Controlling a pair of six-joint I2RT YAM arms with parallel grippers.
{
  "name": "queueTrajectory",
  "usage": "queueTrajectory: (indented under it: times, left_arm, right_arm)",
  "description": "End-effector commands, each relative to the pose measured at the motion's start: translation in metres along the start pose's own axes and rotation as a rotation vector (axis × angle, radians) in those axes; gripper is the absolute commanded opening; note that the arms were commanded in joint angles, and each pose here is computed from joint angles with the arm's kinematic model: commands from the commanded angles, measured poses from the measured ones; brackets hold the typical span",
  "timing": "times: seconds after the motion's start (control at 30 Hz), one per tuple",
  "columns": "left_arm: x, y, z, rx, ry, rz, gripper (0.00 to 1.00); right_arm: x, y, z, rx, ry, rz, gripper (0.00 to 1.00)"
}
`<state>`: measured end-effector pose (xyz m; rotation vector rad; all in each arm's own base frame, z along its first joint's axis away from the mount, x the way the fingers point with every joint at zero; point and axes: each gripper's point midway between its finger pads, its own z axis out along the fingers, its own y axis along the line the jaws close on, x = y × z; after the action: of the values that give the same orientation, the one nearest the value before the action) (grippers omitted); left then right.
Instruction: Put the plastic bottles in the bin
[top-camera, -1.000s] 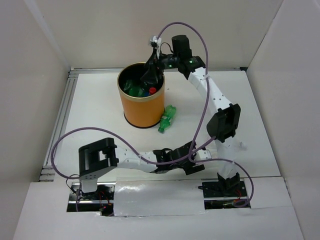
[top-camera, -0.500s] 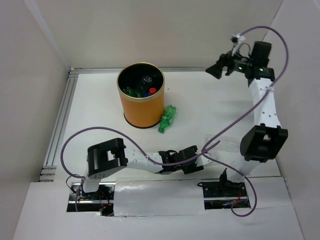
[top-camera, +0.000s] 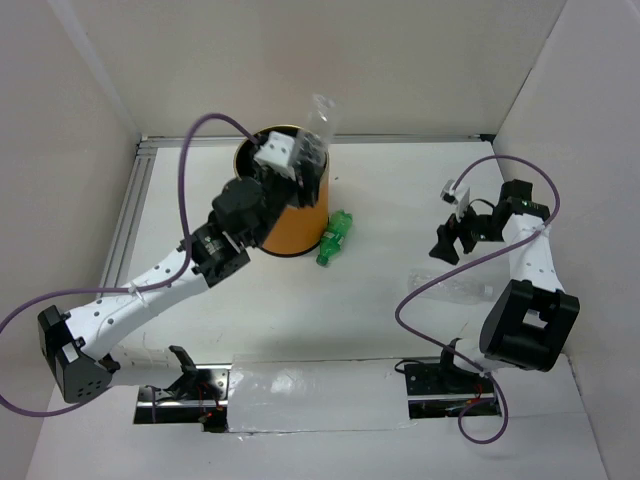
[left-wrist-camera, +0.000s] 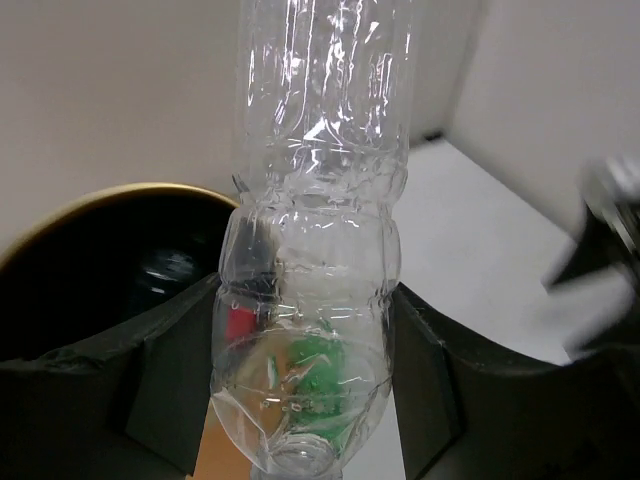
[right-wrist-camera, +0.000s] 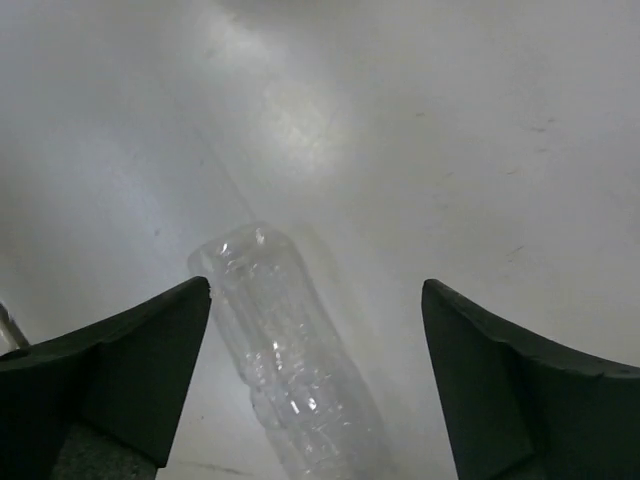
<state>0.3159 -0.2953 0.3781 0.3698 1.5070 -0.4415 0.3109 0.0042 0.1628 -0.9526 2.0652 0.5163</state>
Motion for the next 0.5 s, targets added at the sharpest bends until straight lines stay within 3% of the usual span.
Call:
queueTrajectory:
  times: [0.0,0.03,0.13,0.27,0.3,0.33,0.37,0.47]
  left_arm:
    - [-0.012,0.064,0.013,-0.249,-0.031,-0.06,0.15]
    - [-0.001,0.079,0.017,-0.293,0.007,-0.042,0.15]
    - [0.038,0.125,0.038,-0.402,0.101,-0.015,0.3]
    - [0.076,0.161,0.057,-0.497,0.201,-0.032,0.6]
    - [0.075,0.16,0.061,-0.499,0.203,-0.042,0.79]
    - [0.076,0.169,0.061,-0.529,0.207,-0.038,0.91]
    - [0.076,0.169,0.063,-0.53,0.213,-0.037,0.96]
    - [0.057,0.166,0.061,-0.529,0.176,-0.032,0.98]
  right_arm:
    - [0.026,0.035,-0.013,-0.072,0.073,-0.211,0.93]
    - [0.03,0.039,-0.013,-0.085,0.075,-0.257,0.96]
    - [0.05,0.055,-0.014,-0.131,0.125,-0.33,0.99]
    - [0.076,0.068,-0.012,-0.192,0.214,-0.353,0.99]
    - [0.081,0.068,-0.011,-0.194,0.226,-0.351,0.99]
    - [0.084,0.064,-0.009,-0.175,0.234,-0.369,0.99]
    - [0.091,0.063,-0.009,-0.171,0.258,-0.373,0.99]
    - [0.108,0.064,0.001,-0.177,0.277,-0.391,0.99]
